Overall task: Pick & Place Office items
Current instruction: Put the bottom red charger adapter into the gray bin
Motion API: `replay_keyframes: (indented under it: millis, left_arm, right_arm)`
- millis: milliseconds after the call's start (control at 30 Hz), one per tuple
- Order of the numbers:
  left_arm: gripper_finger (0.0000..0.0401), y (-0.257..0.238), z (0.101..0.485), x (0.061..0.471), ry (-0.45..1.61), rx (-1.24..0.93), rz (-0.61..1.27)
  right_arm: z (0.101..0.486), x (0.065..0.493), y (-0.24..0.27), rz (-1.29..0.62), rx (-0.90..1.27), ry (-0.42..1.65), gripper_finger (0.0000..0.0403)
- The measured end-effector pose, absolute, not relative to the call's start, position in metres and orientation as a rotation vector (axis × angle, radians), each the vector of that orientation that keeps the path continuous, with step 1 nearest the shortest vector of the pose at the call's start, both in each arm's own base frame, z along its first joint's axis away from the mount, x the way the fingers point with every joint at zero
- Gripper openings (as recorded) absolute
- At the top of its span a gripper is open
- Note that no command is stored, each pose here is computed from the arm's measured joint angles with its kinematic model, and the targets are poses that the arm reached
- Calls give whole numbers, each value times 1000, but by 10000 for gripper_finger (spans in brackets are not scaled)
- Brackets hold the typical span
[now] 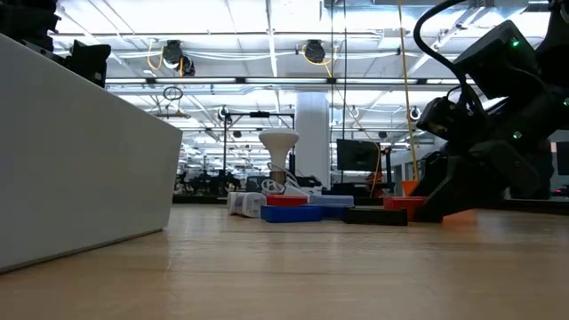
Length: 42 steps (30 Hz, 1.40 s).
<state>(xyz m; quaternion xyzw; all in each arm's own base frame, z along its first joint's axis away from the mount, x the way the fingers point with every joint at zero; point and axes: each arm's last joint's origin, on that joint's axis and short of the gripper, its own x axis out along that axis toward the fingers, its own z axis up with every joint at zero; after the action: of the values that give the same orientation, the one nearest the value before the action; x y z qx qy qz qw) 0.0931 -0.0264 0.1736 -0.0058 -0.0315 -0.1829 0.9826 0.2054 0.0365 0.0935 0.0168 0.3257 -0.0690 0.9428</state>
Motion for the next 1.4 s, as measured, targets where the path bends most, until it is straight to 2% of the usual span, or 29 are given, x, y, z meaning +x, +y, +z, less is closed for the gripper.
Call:
replay_keyframes:
  millis: [200, 733, 1400]
  left_arm:
    - [306, -26, 174, 93, -63, -12, -368]
    - [306, -26, 174, 93, -63, -12, -368]
    - [306, -26, 174, 93, -64, -12, -368]
  right_arm:
    - [93, 205, 36, -140, 34, 664, 301]
    - [93, 205, 37, -136, 35, 666, 249]
    - [93, 205, 37, -136, 35, 666, 225]
